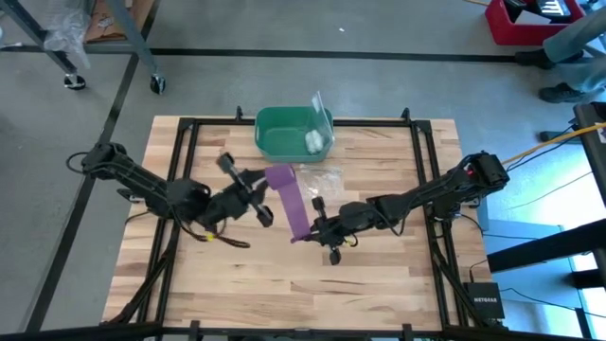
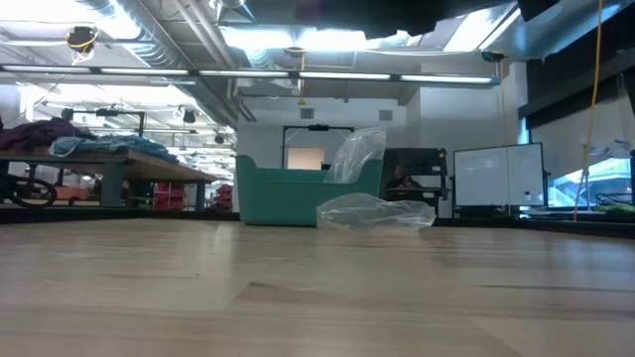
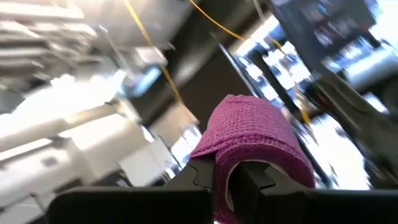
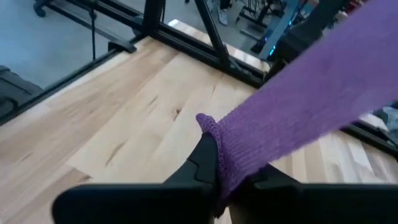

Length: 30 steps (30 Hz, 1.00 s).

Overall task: Roll bandage
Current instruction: Roll the violet bandage

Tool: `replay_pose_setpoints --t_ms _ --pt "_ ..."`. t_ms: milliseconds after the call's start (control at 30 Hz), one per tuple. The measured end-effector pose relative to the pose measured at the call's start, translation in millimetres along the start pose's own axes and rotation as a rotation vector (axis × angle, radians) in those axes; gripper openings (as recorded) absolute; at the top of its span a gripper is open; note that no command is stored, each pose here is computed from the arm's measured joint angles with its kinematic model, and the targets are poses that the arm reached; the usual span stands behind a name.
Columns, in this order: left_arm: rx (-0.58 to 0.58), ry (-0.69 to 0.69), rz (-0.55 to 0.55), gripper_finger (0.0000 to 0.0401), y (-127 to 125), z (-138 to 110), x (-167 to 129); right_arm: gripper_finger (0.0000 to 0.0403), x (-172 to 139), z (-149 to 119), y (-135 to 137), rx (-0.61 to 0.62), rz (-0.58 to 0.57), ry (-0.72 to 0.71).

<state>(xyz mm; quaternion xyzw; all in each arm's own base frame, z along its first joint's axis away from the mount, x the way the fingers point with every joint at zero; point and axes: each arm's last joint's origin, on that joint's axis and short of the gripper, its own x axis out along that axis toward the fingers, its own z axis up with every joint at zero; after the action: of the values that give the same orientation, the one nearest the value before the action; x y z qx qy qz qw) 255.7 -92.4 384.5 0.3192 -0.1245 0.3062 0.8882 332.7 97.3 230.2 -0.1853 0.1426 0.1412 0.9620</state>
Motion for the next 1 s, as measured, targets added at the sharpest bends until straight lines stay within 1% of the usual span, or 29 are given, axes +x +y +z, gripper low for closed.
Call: replay_pose_setpoints --t_ms 100,233,333,367,433,533,633,700,800,1000 --pt "0.023 -0.052 0.081 0.0015 10.7 9.4 -5.1 0.0009 -0.1 -2.9 0.3 0.020 0.001 0.033" --pt "0.106 -0.065 0.083 0.0015 13.9 15.0 -10.3 0.0009 -0.3 -4.5 0.2 0.051 -0.012 0.053" --pt "0.101 -0.086 0.084 0.0015 16.9 19.9 -13.1 0.0021 1.2 -8.9 0.1 0.090 -0.011 0.085" --pt "0.097 -0.090 0.072 0.0015 17.3 21.6 -13.9 0.0023 1.9 -10.6 -1.2 0.104 -0.022 0.097" --pt "0.119 -0.068 0.009 0.0015 10.4 19.9 -14.1 0.0023 2.0 -13.1 -1.9 0.118 -0.028 0.118" --pt "0.163 -0.014 -0.137 0.0015 -9.0 11.8 -15.9 0.0016 2.0 -15.0 -5.4 0.129 -0.036 0.126" --pt "0.139 0.017 -0.259 0.0015 -26.0 -0.4 -16.1 0.0012 2.3 -15.6 -6.9 0.137 -0.043 0.125" --pt "0.140 0.030 -0.278 0.0015 -30.0 -6.0 -14.9 0.0014 2.3 -16.1 -8.5 0.140 -0.052 0.128" --pt "0.144 0.079 -0.262 0.0015 -31.1 -10.1 -13.6 0.0023 2.3 -16.0 -8.5 0.157 -0.054 0.126" --pt "0.167 0.089 -0.276 0.0015 -32.7 -11.7 -14.2 0.0045 2.8 -11.3 -9.5 0.249 -0.048 0.070"
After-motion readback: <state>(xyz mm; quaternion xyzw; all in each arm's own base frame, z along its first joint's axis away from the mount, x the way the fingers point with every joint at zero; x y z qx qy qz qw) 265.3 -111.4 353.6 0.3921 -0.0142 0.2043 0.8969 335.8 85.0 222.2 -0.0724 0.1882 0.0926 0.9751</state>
